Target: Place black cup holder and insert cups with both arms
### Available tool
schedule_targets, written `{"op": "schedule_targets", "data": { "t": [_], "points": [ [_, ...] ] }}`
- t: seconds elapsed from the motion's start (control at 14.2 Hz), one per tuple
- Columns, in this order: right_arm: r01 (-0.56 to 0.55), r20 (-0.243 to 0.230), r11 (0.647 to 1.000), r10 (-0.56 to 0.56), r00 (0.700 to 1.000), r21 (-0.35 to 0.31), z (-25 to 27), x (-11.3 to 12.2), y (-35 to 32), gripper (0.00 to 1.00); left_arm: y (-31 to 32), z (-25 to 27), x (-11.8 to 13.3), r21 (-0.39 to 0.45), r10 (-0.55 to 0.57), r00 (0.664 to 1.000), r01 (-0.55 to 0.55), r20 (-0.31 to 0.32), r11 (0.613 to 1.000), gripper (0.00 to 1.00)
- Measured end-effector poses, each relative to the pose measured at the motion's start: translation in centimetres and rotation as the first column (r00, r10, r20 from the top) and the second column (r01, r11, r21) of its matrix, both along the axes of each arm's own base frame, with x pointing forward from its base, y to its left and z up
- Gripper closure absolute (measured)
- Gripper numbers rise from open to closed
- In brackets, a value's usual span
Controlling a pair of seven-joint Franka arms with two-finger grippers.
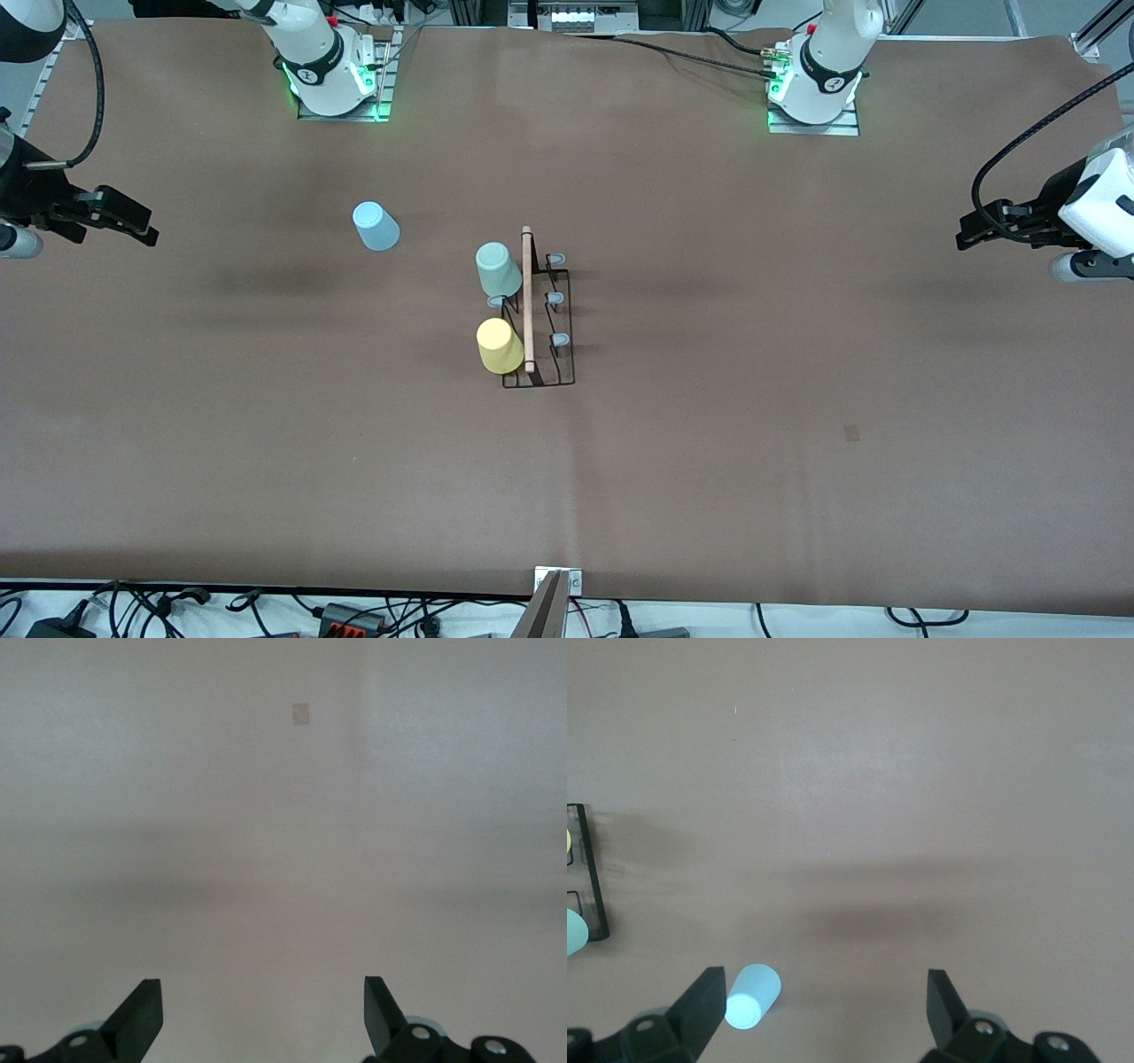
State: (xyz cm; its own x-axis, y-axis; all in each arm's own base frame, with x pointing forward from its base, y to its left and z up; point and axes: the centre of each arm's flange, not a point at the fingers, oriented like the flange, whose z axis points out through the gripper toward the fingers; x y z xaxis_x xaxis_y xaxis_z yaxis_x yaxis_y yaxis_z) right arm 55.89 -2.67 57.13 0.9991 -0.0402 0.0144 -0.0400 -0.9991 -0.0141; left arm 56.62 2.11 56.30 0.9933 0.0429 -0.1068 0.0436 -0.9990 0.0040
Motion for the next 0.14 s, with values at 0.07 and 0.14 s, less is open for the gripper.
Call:
{"op": "schedule_targets", "data": {
  "t": [0.07,0.14],
  "points": [
    [0.000,-0.002,1.000,0.000,1.000,0.000,-0.02,-0.02,0.00,0.00,0.00,0.00,0.00,0.000,0.000,1.000,0.000,0.000,1.000,0.00],
    [-0.001,-0.003,1.000,0.001,1.000,0.000,-0.02,-0.03,0.00,0.00,0.00,0.00,0.00,0.000,0.000,1.000,0.000,0.000,1.000,0.00]
  ]
}}
